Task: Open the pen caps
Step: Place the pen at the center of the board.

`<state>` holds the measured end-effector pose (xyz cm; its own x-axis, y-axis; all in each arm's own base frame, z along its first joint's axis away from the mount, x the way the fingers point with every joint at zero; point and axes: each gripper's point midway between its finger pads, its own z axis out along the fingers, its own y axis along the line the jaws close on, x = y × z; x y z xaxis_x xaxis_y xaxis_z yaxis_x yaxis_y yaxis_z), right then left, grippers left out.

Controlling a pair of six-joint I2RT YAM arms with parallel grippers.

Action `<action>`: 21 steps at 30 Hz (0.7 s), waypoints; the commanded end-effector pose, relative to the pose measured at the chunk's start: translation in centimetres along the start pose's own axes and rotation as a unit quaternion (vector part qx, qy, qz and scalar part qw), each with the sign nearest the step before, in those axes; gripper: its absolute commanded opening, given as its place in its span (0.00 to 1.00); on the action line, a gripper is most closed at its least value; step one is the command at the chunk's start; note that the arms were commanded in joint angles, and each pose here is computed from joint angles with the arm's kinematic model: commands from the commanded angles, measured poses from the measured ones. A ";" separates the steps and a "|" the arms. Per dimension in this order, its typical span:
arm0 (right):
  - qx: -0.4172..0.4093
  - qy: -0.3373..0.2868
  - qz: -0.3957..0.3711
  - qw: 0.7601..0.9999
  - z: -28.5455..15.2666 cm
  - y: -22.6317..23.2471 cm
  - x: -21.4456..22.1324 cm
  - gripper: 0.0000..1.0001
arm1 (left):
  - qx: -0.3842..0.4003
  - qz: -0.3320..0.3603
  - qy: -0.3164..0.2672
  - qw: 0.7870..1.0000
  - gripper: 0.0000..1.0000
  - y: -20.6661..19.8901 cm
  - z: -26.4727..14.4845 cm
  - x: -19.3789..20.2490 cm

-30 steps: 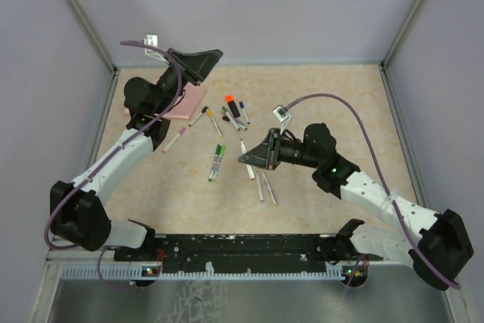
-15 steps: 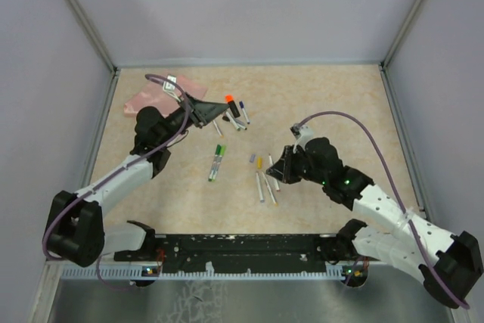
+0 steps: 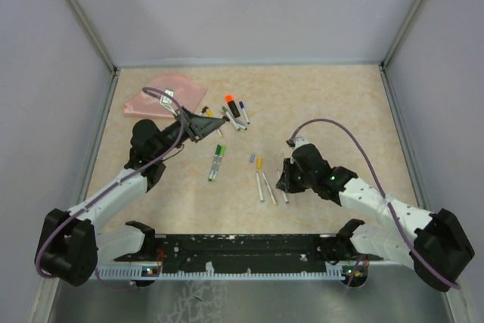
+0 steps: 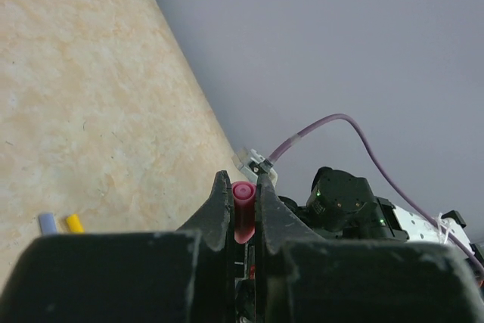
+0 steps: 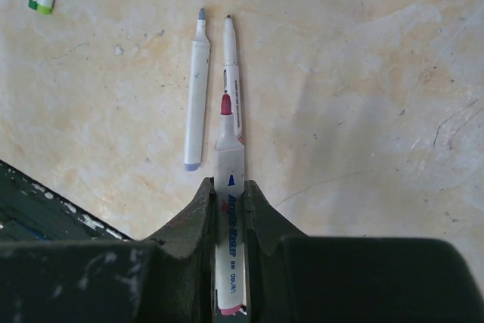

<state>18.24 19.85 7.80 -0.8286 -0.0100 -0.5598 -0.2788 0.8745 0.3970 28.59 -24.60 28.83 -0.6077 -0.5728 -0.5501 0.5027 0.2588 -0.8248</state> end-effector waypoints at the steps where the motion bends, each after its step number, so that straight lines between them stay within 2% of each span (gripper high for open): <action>1: 0.000 -0.011 -0.025 1.000 0.8 0.2 -0.7 0.11 | -0.004 -0.003 0.007 1.000 0.00 0.4 -0.5 0.7; 21: 0.013 0.041 -0.064 0.997 4.4 -0.3 0.1 0.16 | -0.015 -0.020 0.022 0.999 0.00 1.2 -0.7 1.6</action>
<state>18.67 19.91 2.95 -0.8619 -0.1444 -0.4860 -0.3192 0.8993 0.2989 28.28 -24.58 26.93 -0.6438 -0.5584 -0.5233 0.4554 0.2700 -0.8484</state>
